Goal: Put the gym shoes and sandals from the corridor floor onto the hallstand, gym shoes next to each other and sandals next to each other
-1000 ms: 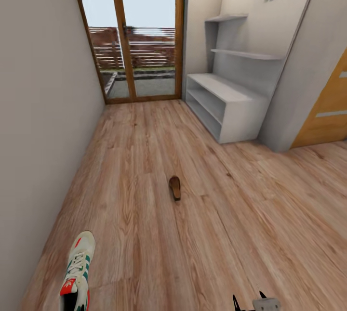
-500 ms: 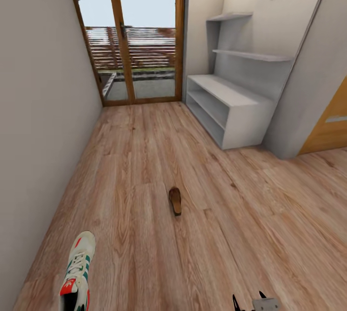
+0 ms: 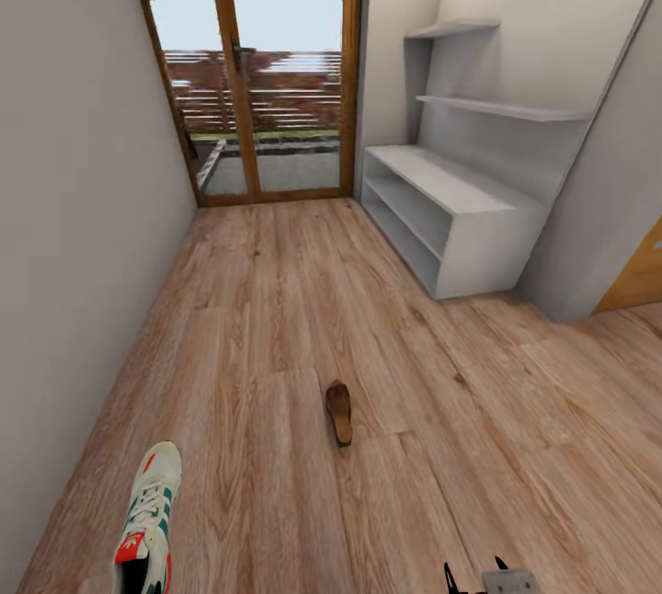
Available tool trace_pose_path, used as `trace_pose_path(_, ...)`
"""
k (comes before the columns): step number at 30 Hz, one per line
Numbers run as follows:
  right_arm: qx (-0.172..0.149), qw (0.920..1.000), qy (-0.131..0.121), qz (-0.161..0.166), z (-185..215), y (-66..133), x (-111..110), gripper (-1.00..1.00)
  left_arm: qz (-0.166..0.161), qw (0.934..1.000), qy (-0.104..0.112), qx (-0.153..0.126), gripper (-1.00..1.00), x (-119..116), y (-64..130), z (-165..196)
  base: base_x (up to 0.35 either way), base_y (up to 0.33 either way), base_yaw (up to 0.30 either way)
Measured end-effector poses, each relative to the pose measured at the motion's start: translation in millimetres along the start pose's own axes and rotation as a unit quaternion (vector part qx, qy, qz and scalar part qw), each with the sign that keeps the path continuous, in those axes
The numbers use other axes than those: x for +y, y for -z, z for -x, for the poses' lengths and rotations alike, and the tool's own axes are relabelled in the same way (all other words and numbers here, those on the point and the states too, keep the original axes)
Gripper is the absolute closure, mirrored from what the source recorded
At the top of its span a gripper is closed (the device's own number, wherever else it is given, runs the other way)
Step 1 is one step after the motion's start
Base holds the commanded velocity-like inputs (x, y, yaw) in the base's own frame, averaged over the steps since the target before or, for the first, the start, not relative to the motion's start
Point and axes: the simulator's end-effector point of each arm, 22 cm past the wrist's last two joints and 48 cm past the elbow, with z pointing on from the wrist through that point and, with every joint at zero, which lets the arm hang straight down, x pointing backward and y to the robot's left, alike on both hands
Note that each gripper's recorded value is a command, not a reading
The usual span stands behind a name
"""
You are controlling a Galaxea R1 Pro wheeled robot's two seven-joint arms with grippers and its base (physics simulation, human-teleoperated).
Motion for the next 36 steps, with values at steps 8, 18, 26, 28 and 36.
trace_pose_path(8, 0.001, 1.0, -0.001, -0.001, -1.1, 0.1, -0.2, -1.0, 0.0, 1.0, 0.0, 0.001, 1.0, 0.2, 0.2, -1.0, 0.338, 0.0, 0.237)
trace_pose_path(18, 0.003, 1.0, -0.001, -0.001, -2.4, 0.2, -0.5, -1.0, 0.0, 1.0, 0.0, 0.002, 1.0, 0.3, 0.4, -2.0, 0.334, 0.072, 0.181)
trace_pose_path(26, 0.003, 1.0, -0.001, -0.001, -2.6, 0.2, -0.6, -1.0, 0.0, 1.0, 0.0, 0.003, 1.0, -0.3, 0.5, -2.3, 0.31, 0.127, 0.021)
trace_pose_path(28, 0.003, 1.0, -0.001, -0.001, -2.7, 0.2, -0.2, -1.0, -0.001, 1.0, 0.0, 0.003, 1.0, -1.0, 0.5, -2.4, 0.183, 0.042, 0.002)
trace_pose_path(36, 0.006, 1.0, -0.001, 0.002, -3.5, 0.0, 1.7, -1.0, -0.012, 0.9999, -0.004, -0.001, 1.0, -6.8, -1.2, 0.9, 0.036, 0.008, 0.0)
